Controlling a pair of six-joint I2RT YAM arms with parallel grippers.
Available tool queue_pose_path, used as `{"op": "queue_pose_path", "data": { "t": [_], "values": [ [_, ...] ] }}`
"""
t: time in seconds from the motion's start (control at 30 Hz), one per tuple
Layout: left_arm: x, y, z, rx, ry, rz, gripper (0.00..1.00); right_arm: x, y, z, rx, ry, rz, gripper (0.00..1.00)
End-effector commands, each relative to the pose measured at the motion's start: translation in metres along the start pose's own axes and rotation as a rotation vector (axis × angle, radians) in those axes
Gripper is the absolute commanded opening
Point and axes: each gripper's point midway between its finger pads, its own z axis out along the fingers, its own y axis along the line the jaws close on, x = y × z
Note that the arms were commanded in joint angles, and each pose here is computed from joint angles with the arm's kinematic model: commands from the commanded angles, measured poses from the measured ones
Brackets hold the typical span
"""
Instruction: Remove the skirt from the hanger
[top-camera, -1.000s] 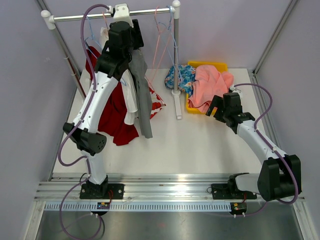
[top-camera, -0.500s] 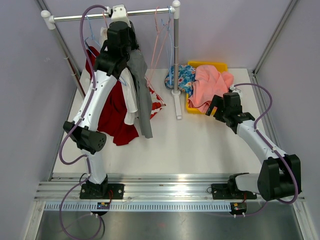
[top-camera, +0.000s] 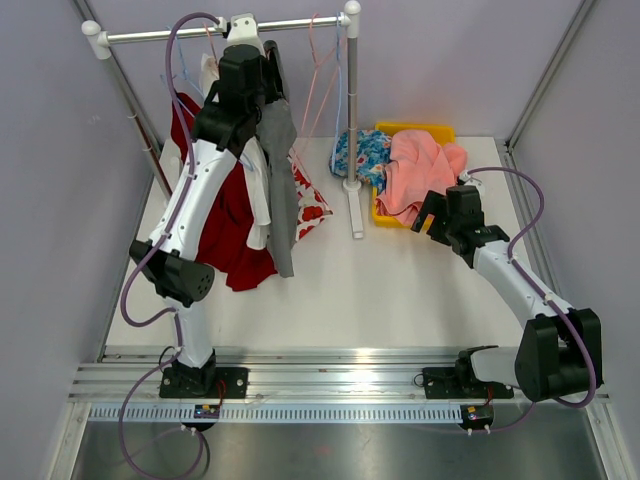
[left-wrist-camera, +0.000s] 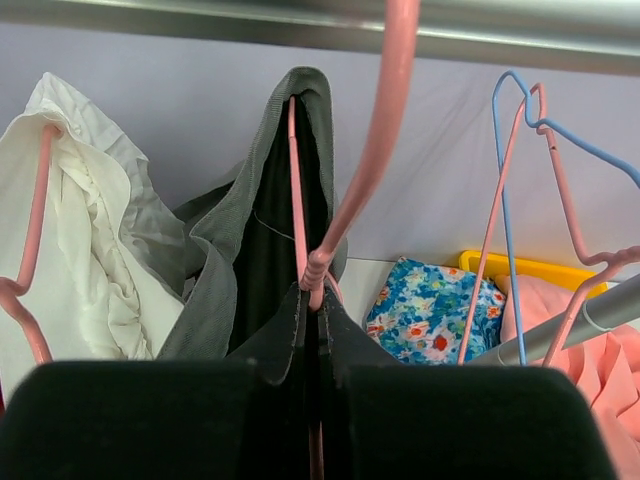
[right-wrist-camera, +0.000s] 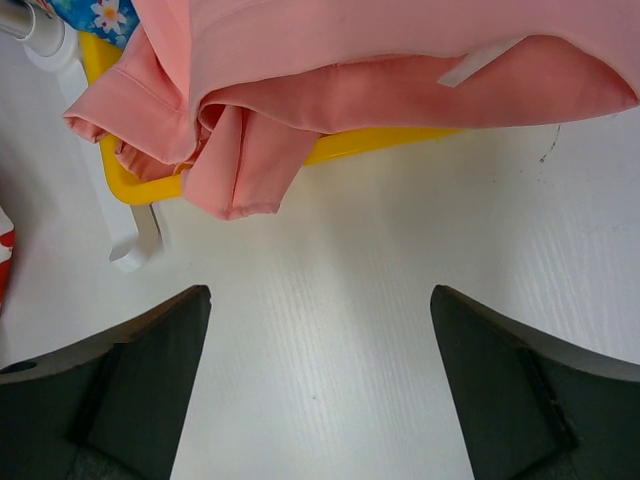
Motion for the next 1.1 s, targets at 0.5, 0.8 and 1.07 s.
{"op": "queue_pose_path", "data": {
  "t": [0.5, 0.8, 1.07],
  "values": [
    [-0.11, -0.027, -0.121, 0.104, -0.217, -0.094, 0.0, -0.116, 0.145, -0.159, -0.495, -0.349, -0.142, 0.99],
    [-0.083, -0.013, -0.129, 0.038, -0.142, -0.103, 0.0, -0.067, 0.257, -0.262, -0.784, -0.293, -0.275, 0.97],
    [-0.063, -0.007, -0.122, 0.013, -0.13, -0.074, 0.0, 0.0, 0.331, -0.298, -0.857, -0.239, -0.45, 0.98]
  ]
}}
